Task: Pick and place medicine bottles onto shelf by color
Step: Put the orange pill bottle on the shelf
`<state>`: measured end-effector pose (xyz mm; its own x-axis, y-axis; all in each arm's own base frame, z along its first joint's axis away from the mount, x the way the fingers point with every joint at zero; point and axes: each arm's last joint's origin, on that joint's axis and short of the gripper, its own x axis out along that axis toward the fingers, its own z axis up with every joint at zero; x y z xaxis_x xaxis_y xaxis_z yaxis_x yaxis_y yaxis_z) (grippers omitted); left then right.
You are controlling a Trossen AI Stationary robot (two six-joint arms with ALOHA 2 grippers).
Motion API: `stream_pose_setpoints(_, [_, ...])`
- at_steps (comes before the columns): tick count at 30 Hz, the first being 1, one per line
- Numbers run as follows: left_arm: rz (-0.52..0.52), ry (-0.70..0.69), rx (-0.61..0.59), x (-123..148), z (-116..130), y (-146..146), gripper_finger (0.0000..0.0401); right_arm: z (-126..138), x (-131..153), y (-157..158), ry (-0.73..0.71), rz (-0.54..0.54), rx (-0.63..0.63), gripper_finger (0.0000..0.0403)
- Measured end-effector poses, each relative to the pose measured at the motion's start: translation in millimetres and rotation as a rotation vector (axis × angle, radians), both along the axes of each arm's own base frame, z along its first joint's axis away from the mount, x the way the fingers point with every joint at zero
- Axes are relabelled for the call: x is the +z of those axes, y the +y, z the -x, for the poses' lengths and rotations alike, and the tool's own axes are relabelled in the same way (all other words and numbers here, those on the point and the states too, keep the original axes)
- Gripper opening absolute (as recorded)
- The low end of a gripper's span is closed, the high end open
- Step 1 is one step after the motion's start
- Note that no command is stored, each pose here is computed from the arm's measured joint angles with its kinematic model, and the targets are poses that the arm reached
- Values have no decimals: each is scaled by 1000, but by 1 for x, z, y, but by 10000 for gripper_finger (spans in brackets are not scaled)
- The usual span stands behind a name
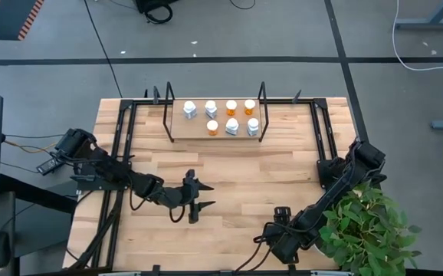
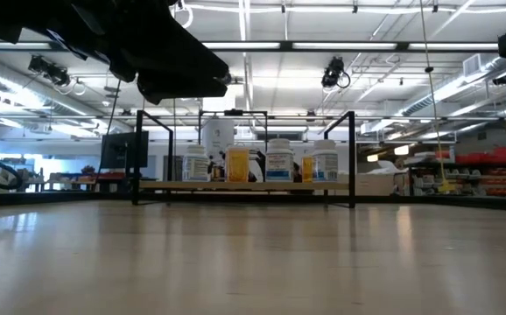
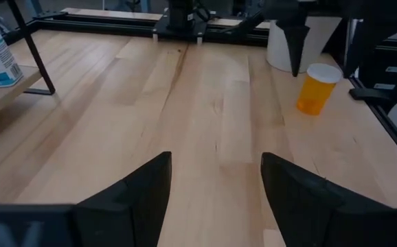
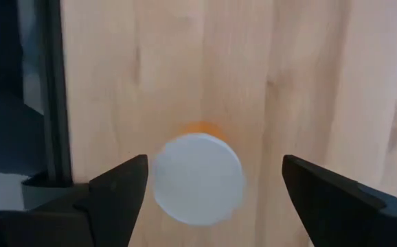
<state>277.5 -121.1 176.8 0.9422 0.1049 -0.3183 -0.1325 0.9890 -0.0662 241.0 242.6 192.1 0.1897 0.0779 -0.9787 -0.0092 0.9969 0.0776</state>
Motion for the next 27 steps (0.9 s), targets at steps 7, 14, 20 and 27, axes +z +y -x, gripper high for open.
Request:
stream_pose_setpoints(7, [5,0,-1,0,0,-1,231,1,-13,0,-22,-44,1,343])
stream_pose_setpoints(14, [5,1,-2,0,0,-1,231,2,-16,-2,-16,-31,-4,343])
stream_pose_setpoints(20, [5,1,-2,0,0,-1,231,2,-16,-2,-18,-25,-1,343])
stream_pose_setpoints(27, [5,1,-2,0,0,-1,231,2,-16,-2,-21,-21,-1,309])
